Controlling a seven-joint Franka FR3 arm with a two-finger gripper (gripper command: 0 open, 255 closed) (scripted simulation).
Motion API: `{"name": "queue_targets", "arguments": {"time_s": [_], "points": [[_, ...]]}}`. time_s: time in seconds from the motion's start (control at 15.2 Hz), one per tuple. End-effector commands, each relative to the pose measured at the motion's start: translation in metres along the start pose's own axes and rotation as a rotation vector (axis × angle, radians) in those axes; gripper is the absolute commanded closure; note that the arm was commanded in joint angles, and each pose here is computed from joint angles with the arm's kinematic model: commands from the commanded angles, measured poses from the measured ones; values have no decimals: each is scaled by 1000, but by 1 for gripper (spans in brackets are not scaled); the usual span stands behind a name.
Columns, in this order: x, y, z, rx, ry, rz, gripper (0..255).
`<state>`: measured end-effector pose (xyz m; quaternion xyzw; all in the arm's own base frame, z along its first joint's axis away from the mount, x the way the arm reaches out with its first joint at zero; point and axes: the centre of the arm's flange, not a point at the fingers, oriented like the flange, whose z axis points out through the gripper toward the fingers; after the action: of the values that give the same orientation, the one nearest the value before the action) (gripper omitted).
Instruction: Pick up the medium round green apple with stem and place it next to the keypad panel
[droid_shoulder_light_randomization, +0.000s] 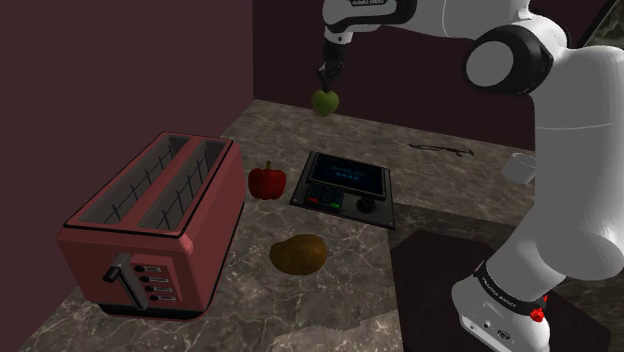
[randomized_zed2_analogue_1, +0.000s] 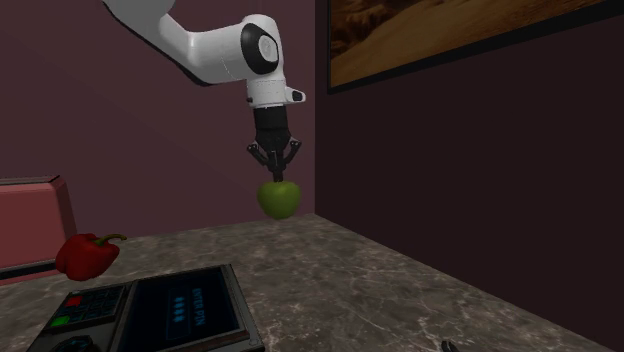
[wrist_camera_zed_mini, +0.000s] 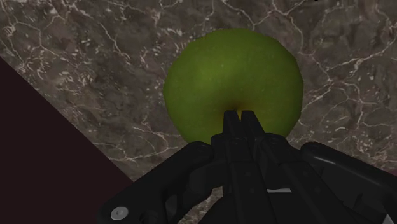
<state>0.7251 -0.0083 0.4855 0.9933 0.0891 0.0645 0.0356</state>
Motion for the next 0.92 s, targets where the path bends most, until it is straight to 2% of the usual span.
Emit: {"name": "queue_targets", "arguments": {"time_s": [0.0, 0.86], "points": [[-1, 0, 10, 0, 1, 0, 255], [-9, -6, 78, 0, 1, 0, 255]]}}
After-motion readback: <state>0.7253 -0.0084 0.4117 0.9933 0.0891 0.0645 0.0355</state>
